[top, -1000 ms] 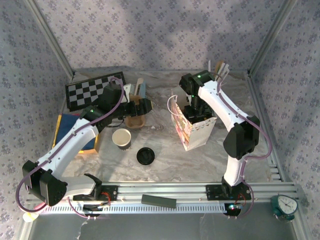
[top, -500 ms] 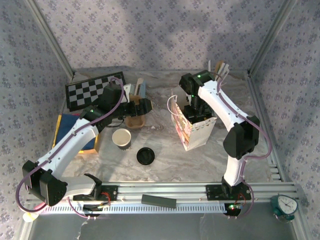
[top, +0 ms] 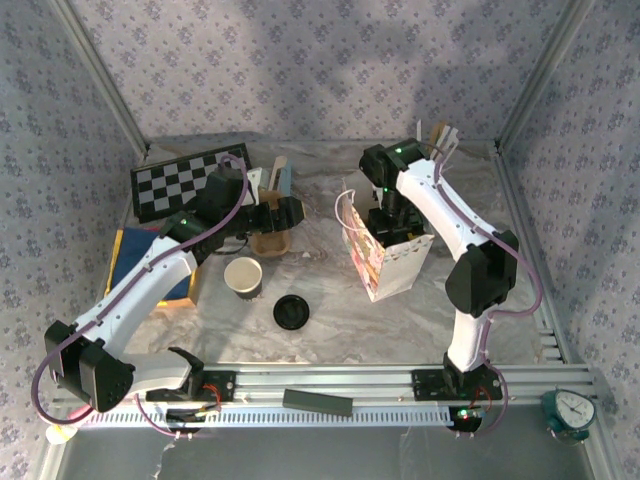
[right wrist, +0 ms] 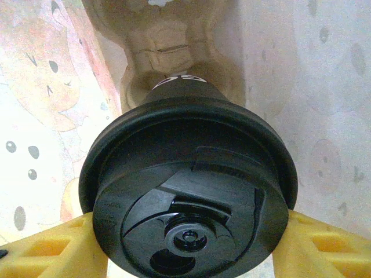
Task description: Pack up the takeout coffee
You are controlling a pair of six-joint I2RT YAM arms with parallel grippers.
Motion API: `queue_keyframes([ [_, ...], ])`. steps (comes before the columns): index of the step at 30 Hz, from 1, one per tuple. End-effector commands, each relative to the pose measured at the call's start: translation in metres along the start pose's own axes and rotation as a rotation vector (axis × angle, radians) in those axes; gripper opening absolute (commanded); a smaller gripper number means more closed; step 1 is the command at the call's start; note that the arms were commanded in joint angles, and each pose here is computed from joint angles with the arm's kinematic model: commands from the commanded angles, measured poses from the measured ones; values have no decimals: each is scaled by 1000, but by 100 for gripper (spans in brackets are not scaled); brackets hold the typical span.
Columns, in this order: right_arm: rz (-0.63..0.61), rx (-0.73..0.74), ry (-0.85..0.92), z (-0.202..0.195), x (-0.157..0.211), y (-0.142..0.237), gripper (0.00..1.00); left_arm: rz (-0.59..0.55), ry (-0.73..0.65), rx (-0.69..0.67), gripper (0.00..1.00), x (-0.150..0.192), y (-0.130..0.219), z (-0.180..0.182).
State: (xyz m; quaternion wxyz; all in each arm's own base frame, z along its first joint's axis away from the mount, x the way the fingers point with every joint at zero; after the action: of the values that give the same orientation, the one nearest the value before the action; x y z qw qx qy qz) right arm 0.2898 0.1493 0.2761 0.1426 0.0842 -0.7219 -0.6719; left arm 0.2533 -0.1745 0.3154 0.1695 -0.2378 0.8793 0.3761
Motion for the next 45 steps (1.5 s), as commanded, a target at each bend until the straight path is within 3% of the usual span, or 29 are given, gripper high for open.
queue_keyframes([
  [1,59,14,11,-3,6,2,65,-15,-4,25,100,-4,3,-4],
  [45,67,9,-3,-4,14,-3,65,-10,-6,32,100,-5,2,-6],
])
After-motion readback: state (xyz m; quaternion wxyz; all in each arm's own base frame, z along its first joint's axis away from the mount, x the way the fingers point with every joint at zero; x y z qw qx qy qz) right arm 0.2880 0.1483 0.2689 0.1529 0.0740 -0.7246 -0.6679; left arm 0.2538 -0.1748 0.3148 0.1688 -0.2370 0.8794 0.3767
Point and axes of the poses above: each hand's point on the last joint's axis, 136 mm out from that joint toward the fingers, its own y axis back along the fingers, its own z axis along the line the jaws close on, x = y × z, the point moved 9 cm from there along y, back along the fingers, and after that the axes turned 8 degrees about y, right-handed, at the moved point
